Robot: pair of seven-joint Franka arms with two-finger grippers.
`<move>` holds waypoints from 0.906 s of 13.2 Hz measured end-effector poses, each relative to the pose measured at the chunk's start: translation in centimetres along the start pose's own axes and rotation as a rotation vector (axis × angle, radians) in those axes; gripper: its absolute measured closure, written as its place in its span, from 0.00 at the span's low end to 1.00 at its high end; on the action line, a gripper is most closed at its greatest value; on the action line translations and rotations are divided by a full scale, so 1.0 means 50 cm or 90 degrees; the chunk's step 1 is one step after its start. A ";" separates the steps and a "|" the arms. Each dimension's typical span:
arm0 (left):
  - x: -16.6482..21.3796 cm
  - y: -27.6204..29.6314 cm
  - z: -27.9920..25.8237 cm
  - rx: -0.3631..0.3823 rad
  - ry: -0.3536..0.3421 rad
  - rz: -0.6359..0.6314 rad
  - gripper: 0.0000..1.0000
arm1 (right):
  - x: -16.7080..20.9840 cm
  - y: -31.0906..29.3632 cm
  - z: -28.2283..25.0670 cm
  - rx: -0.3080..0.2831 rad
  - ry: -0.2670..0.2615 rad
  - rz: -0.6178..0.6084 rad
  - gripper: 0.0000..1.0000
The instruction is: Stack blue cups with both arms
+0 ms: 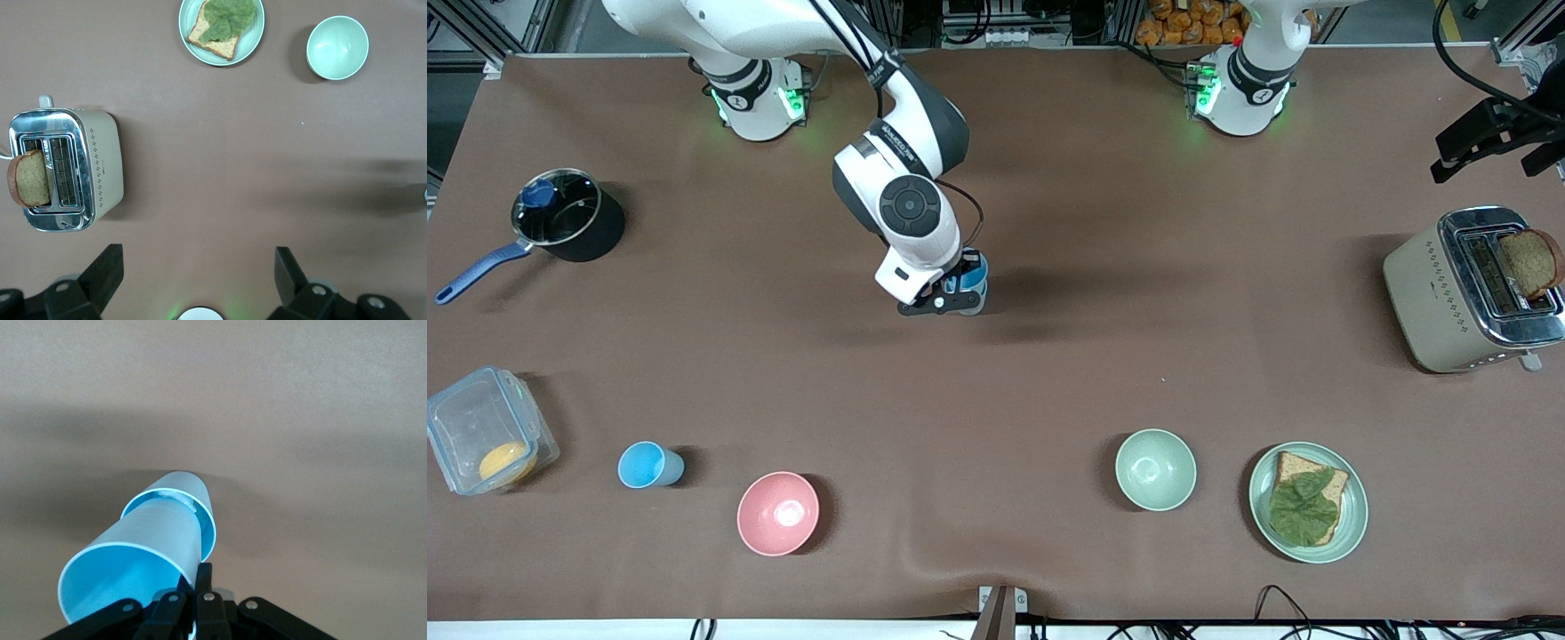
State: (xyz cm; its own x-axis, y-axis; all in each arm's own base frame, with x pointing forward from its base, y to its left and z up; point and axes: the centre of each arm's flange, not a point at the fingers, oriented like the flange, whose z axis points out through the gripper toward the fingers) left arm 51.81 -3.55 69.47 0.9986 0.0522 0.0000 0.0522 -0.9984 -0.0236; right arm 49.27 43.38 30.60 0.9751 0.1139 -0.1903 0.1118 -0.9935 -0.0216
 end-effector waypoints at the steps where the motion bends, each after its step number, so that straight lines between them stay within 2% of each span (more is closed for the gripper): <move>1: 0.003 0.008 0.009 0.000 -0.006 0.005 0.00 | 0.002 0.002 0.001 -0.012 0.007 -0.005 0.92; 2: 0.008 0.015 0.021 0.001 -0.013 0.009 0.00 | 0.003 0.005 0.001 -0.023 0.014 -0.003 0.83; 6: 0.040 0.022 0.084 0.002 -0.044 0.012 0.00 | 0.017 0.018 -0.016 -0.028 0.029 0.016 0.36; 9: 0.043 0.022 0.106 0.003 -0.056 0.013 0.00 | 0.046 0.108 -0.083 -0.039 0.013 -0.001 0.03; 12: 0.043 0.025 0.123 0.004 -0.066 0.014 0.00 | 0.065 0.275 -0.183 -0.045 -0.026 -0.027 0.00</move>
State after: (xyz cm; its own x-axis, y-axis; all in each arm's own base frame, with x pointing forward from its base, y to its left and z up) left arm 54.02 -4.54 63.30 0.9940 0.0323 -0.1041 0.0294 -0.9991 -0.0294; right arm 55.70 30.09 38.64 0.9606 0.1547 -0.2309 0.1678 -0.9851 0.0384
